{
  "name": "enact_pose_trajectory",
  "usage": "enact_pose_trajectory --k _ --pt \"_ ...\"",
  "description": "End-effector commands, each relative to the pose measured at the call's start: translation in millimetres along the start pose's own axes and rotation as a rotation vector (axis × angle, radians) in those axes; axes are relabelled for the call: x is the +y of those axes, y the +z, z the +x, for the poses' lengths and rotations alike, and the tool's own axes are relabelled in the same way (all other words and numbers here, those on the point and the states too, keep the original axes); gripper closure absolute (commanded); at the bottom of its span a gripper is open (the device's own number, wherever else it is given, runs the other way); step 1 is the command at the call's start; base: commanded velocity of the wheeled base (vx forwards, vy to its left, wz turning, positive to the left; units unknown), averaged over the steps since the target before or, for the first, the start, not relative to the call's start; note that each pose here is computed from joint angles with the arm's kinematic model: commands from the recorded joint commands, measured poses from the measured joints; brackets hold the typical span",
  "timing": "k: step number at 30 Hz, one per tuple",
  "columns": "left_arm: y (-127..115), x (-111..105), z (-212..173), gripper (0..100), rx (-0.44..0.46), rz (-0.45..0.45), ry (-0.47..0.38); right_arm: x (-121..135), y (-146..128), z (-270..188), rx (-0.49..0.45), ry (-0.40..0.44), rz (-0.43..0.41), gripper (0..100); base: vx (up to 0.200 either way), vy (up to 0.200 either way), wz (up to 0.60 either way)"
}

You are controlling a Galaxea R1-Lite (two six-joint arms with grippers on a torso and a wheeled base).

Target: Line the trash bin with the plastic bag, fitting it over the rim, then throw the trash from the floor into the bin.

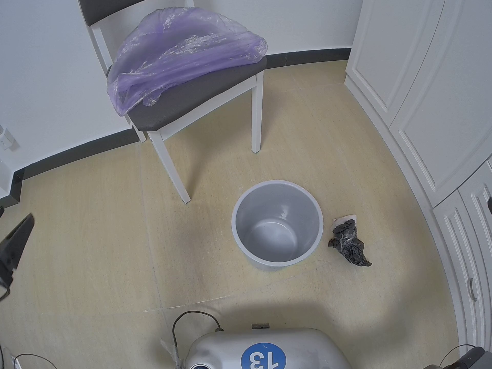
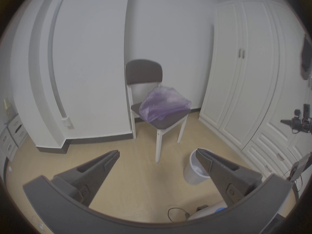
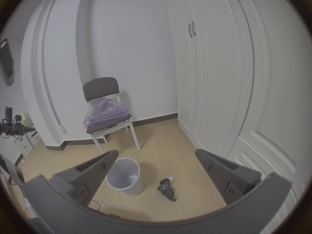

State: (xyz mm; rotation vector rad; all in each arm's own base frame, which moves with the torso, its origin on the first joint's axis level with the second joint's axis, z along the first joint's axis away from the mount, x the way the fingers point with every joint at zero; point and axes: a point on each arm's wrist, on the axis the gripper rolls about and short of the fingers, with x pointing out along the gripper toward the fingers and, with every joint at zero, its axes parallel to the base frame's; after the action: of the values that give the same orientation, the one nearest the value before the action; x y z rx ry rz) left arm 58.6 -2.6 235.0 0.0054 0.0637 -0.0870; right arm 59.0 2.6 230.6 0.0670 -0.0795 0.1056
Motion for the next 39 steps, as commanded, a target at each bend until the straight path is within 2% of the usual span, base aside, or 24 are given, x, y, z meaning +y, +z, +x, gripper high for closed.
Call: enact_pose_trajectory --k 1,5,9,10,14,18,22,30,34,39 --pt "26 10 127 0 0.209 0.053 0.079 -7 28 99 0.088 -0.024 0.003 0 0.000 0.000 0.00" --pt "32 14 168 0 0.210 0.070 0.097 -1 26 122 0.125 0.008 0.006 0 0.000 0.000 0.00" --pt "40 17 207 0 0.192 0.083 0.119 7 20 142 0.153 -0.012 0.003 0 0.000 0.000 0.00" --pt "40 17 207 0 0.192 0.083 0.119 7 20 142 0.153 -0.012 0.003 0 0.000 0.000 0.00" --pt "47 20 250 0 0.174 0.086 0.127 18 16 144 0.166 -0.002 0.008 0 0.000 0.000 0.00" --pt "48 23 278 0 0.165 0.089 0.147 25 16 140 0.164 0.029 0.059 0 0.000 0.000 0.00" --pt "48 25 299 0 0.151 0.088 0.153 30 16 130 0.156 0.057 0.111 0 0.000 0.000 0.00" --pt "47 33 333 0 0.122 0.073 0.210 34 19 128 0.114 0.081 0.126 0 0.000 0.000 0.00" --pt "50 39 351 0 0.010 0.057 0.255 34 22 126 0.067 0.087 0.133 0 0.000 0.000 0.00" --pt "45 43 366 0 -0.027 0.052 0.272 33 23 123 0.035 0.091 0.135 0 0.000 0.000 0.00"
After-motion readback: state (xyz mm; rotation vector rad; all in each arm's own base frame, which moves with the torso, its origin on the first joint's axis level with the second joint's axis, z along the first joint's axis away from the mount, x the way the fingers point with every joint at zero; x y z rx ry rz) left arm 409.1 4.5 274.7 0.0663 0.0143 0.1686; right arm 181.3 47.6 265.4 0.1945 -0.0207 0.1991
